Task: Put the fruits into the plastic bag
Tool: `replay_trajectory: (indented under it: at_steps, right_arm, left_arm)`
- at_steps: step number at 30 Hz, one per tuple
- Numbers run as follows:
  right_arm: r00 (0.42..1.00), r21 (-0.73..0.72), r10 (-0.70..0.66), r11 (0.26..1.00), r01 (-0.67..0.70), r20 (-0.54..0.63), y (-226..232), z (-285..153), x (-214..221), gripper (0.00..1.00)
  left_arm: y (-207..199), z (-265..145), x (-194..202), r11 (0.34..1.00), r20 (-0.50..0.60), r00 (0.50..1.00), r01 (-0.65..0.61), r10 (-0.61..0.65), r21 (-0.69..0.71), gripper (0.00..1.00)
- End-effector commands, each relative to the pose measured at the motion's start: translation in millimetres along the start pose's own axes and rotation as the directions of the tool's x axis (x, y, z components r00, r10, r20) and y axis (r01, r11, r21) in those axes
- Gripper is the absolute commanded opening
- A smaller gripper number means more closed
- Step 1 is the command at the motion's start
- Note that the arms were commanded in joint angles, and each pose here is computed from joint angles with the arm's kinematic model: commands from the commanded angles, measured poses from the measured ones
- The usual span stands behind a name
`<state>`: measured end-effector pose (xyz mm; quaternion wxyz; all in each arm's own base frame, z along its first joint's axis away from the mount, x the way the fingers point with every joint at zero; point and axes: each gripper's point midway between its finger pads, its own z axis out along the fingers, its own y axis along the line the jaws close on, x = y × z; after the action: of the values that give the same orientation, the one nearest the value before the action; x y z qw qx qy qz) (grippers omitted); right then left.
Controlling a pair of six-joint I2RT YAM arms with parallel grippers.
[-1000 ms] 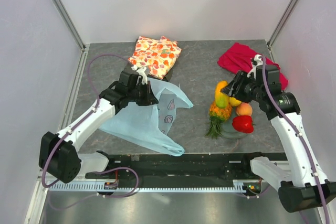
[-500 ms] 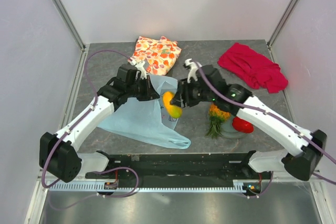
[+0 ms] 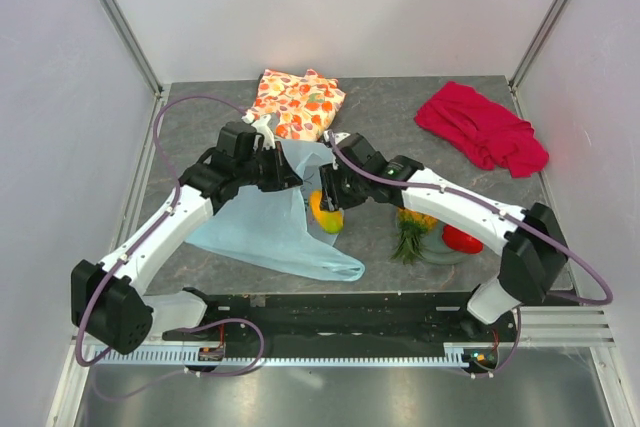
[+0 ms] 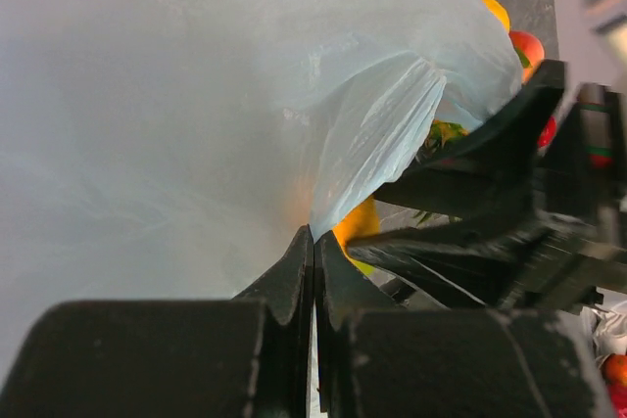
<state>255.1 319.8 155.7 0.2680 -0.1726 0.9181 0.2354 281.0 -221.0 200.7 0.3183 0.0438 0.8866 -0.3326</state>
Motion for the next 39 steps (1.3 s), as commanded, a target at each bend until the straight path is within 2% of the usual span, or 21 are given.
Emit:
replay_trajectory:
  at_steps: [1, 4, 11, 15, 21, 24, 30, 34, 38, 39]
  right_arm:
    - [0.998, 0.031, 0.028, 0.999, -0.03, 0.053, -1.2, 10.0, -24.7, 0.14]
    - [0.995, 0.061, 0.076, 0.995, -0.08, 0.058, -7.1, 21.5, -31.7, 0.14]
    - [0.992, 0.022, 0.12, 0.992, -0.121, 0.029, 2.0, 37.5, -31.3, 0.15]
    - [0.992, 0.044, 0.116, 0.992, -0.118, 0.049, -2.8, 32.7, -33.9, 0.17]
    - [0.993, 0.021, 0.087, 0.996, -0.089, 0.078, 0.4, 16.3, -38.1, 0.26]
    - [0.992, 0.0, 0.068, 0.998, -0.068, 0.104, 3.4, 1.5, -41.0, 0.34]
    - [0.985, -0.04, 0.027, 0.999, -0.021, 0.171, 5.6, -41.6, -38.9, 0.6]
    - [0.978, -0.028, 0.023, 0.999, -0.018, 0.209, 0.3, -72.3, -34.6, 0.68]
    - [0.955, 0.096, 0.045, 0.992, -0.076, 0.292, -25.2, -101.5, -40.0, 0.81]
    - [0.945, 0.147, 0.039, 0.985, -0.091, 0.324, -35.7, -111.3, -42.8, 0.88]
  left_arm:
    - [-15.7, -10.2, -7.3, 0.998, 0.022, 0.999, 0.025, -0.026, 0.057, 0.02]
    - [-14.1, -10.1, -5.1, 0.998, 0.024, 0.999, 0.028, -0.03, 0.059, 0.01]
    - [-12.5, -4.6, -2.3, 0.997, 0.018, 0.999, 0.043, -0.045, 0.065, 0.01]
    - [-9.7, -3.9, -2.1, 0.998, 0.025, 0.999, 0.042, -0.044, 0.055, 0.02]
    - [-5.3, 0.4, 1.5, 0.998, 0.013, 0.999, 0.048, -0.048, 0.046, 0.02]
    - [-1.0, 2.2, 1.2, 0.998, 0.013, 0.998, 0.055, -0.056, 0.033, 0.02]
    - [11.4, 3.2, -1.1, 0.998, 0.028, 0.998, 0.065, -0.065, 0.001, 0.02]
    - [19.7, 5.3, -0.6, 0.997, 0.018, 0.997, 0.077, -0.077, -0.009, 0.01]
    - [21.5, 6.3, -1.0, 0.997, 0.013, 0.997, 0.074, -0.074, -0.007, 0.02]
    - [21.2, 6.8, -0.9, 0.997, 0.01, 0.997, 0.073, -0.073, -0.005, 0.02]
